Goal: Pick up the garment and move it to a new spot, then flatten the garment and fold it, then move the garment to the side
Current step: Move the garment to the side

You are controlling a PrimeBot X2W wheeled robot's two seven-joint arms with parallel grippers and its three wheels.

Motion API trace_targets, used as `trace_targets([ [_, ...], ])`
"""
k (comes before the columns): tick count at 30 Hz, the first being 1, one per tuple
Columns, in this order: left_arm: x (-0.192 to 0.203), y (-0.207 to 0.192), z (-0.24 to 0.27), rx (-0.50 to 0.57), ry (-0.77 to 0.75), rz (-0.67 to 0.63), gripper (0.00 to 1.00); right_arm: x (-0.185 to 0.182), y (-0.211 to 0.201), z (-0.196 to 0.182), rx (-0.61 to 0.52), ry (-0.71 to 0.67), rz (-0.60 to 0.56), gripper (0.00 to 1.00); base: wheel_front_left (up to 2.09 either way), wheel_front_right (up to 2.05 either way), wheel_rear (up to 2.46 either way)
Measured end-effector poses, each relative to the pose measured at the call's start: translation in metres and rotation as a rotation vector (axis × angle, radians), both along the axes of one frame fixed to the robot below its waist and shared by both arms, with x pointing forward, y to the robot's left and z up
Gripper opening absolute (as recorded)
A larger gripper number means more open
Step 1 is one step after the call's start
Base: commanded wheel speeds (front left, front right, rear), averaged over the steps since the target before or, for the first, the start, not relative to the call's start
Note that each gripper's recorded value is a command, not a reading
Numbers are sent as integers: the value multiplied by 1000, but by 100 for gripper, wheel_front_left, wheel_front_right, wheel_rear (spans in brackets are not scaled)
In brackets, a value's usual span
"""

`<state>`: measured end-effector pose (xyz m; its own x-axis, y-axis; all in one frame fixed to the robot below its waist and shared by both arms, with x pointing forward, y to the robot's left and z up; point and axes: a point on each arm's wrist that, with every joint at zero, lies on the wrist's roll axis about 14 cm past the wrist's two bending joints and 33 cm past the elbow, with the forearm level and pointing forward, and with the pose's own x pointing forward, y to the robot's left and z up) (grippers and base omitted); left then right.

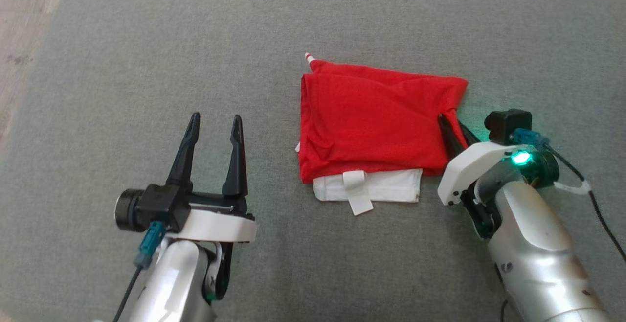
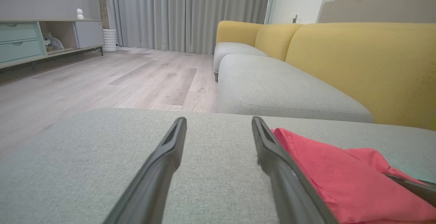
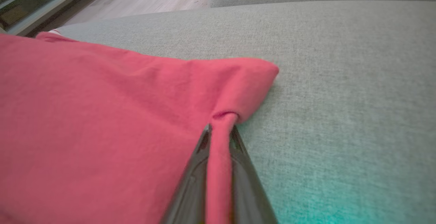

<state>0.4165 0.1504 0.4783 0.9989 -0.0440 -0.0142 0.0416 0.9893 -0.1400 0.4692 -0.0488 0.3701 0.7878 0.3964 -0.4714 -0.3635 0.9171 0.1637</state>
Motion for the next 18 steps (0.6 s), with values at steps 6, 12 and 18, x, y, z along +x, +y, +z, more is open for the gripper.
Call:
trace_targets([
  [6,0,-12,9,2,-27,-36,100,-5,-11,9,-41,-52,-2,0,0,0,0],
  [12,1,-38,21,-6,-62,-113,100,-4,-40,34,-112,-151,-10,0,0,0,0],
  [18,-2,-72,24,-11,-72,-209,100,-3,-83,64,-231,-258,-17,0,0,0,0],
])
